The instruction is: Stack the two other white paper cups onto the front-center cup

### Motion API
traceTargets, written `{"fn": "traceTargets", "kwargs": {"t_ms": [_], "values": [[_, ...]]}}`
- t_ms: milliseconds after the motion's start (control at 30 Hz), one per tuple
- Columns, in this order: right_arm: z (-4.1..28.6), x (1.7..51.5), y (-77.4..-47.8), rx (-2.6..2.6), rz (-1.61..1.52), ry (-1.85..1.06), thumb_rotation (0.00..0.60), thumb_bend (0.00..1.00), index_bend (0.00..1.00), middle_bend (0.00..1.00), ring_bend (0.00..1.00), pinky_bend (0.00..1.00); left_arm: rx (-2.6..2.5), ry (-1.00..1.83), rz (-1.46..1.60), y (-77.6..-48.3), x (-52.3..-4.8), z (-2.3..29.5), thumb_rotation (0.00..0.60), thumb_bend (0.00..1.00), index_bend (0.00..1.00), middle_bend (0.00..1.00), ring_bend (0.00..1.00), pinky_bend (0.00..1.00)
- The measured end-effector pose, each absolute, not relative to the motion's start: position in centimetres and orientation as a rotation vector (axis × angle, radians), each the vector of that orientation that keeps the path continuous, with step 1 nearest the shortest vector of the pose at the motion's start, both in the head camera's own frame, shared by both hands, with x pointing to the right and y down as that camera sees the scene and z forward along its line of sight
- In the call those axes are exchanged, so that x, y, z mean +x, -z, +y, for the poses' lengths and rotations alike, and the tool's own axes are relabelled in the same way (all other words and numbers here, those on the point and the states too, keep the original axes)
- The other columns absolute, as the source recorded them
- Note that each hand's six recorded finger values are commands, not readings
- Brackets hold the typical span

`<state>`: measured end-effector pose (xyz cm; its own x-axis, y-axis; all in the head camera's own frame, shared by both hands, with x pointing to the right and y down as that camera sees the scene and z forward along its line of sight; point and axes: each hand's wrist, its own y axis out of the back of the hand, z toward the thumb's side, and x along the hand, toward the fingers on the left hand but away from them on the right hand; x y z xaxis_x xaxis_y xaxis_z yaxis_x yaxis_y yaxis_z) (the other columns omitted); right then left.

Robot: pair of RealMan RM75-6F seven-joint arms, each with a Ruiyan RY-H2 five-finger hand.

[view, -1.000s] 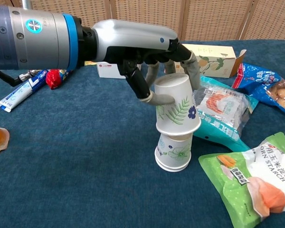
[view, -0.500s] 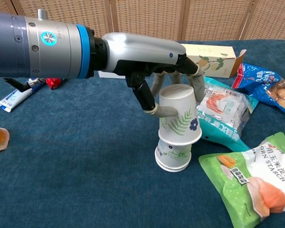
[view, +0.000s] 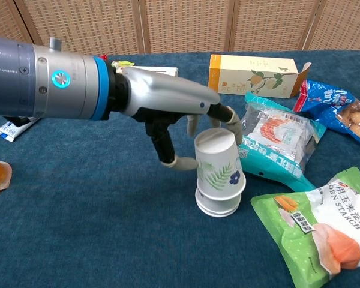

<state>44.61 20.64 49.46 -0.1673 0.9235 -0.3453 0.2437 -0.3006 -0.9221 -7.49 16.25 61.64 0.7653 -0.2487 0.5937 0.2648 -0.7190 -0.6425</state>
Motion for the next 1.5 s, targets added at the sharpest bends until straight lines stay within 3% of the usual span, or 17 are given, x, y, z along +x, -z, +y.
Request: {"fn": "traceTargets", "kwargs": {"t_ms": [300,700,1067,1500], "values": [[20.6,44.5,-49.5,-1.524,-1.353,-1.506,0.54,0.28,0.0,0.13,0.0,0.41,-2.215,0.888,0.084,-60.9,-8.4,15.5,0.6,0.46,0.16,0.1,0.06,0.24],[20.2,44.2,-49.6,-1.527,-1.337,-1.493,0.543,0.28,0.0,0.13,0.0,0.41,-2.199,0.931,0.247,-59.9,-12.1,13.8,0.6,0.46,0.16,0.1,0.06,0.21],[19.2,43.8,-50.6,-1.491,-1.273,-1.484,0.547,0.28,0.0,0.13,0.0,0.41,-2.097,1.064,0.536,-57.3,-20.9,12.7,0.6,0.46,0.15,0.09,0.04,0.18],[17.9,43.3,-52.3,-1.389,-1.164,-1.483,0.553,0.28,0.0,0.13,0.0,0.4,-1.927,1.277,0.846,-54.9,-33.3,16.2,0.6,0.46,0.14,0.08,0.02,0.13]]}}
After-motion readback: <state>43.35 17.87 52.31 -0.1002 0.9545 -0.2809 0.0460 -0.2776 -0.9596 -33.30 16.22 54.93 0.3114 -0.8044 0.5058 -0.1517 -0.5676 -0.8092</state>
